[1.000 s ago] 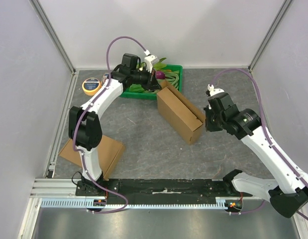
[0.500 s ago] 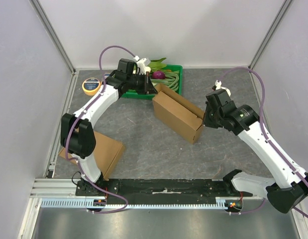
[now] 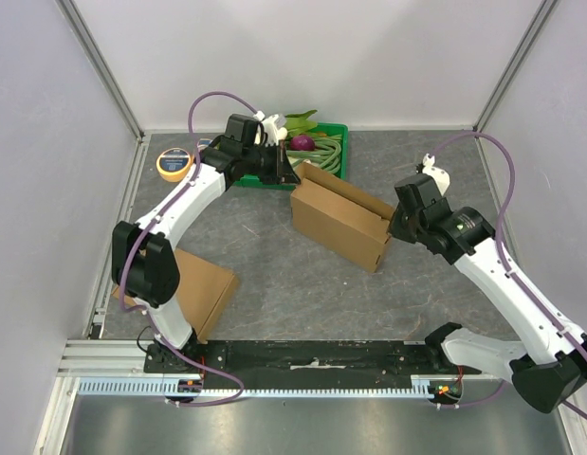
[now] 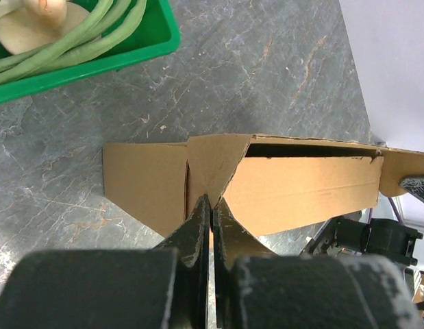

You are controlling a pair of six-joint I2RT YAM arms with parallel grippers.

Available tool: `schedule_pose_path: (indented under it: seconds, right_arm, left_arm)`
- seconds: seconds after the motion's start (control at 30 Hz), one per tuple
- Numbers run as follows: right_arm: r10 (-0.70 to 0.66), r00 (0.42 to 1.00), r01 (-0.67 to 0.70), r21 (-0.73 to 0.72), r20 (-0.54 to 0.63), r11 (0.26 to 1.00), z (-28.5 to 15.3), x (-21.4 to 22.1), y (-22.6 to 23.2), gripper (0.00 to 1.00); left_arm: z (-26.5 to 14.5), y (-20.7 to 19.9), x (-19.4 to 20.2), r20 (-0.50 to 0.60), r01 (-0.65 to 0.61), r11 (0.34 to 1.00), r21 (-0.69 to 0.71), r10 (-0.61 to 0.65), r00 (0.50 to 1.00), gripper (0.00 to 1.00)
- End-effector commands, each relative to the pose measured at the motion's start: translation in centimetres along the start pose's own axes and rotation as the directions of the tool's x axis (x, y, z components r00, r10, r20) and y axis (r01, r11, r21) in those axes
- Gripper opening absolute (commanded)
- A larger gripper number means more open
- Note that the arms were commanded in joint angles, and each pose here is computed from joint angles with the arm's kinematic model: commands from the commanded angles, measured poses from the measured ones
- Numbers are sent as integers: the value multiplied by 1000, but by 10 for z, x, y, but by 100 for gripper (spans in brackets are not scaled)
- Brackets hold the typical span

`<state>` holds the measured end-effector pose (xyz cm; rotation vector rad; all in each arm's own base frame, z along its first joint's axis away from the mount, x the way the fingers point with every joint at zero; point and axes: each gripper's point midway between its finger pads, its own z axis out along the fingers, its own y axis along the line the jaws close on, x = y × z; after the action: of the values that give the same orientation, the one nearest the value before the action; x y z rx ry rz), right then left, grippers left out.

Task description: Fold the paper box

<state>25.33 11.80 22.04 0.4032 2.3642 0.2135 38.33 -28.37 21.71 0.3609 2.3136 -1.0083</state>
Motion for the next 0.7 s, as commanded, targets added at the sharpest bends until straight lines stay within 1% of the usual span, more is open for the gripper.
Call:
schedule_pose_path:
  seconds: [0.0, 0.13, 0.23, 0.3, 0.4, 0.53, 0.57, 0.6, 0.67]
  right_arm:
    - [38, 999, -36, -94, 20, 995, 8, 0, 20, 0]
    - [-23, 999, 26, -66, 34, 997, 19, 9, 7, 0]
    - [-33, 999, 36, -103, 30, 994, 24, 16, 11, 0]
    - [-47, 998, 50, -104, 33, 993, 26, 20, 8, 0]
    - [-66, 997, 71, -114, 46, 991, 25, 18, 8, 0]
    - [-80, 996, 86, -140, 48, 986, 25, 20, 11, 0]
    - [-83, 995, 89, -142, 51, 986, 24, 19, 11, 0]
    - [-88, 995, 94, -139, 48, 986, 25, 21, 10, 0]
    - [-99, 994, 104, -136, 50, 985, 25, 20, 10, 0]
  left_arm:
    - [-19, -55, 20, -100, 53, 991, 124, -40, 994, 2]
    - [-25, -61, 15, -103, 56, 991, 121, -44, 994, 2]
    - [-25, -68, 16, -116, 66, 988, 139, -50, 992, 2]
    - [-26, -75, 18, -123, 62, 987, 145, -44, 991, 2]
    - [-25, -80, 18, -117, 53, 990, 130, -38, 992, 2]
    - [-25, -78, 18, -98, 49, 996, 68, -42, 994, 2]
    - [-26, -78, 19, -101, 43, 998, 56, -37, 994, 2]
    - [-27, -78, 19, -96, -6, 999, 53, 11, 995, 2]
    - [-31, -66, 20, -94, -50, 999, -8, 49, 994, 2]
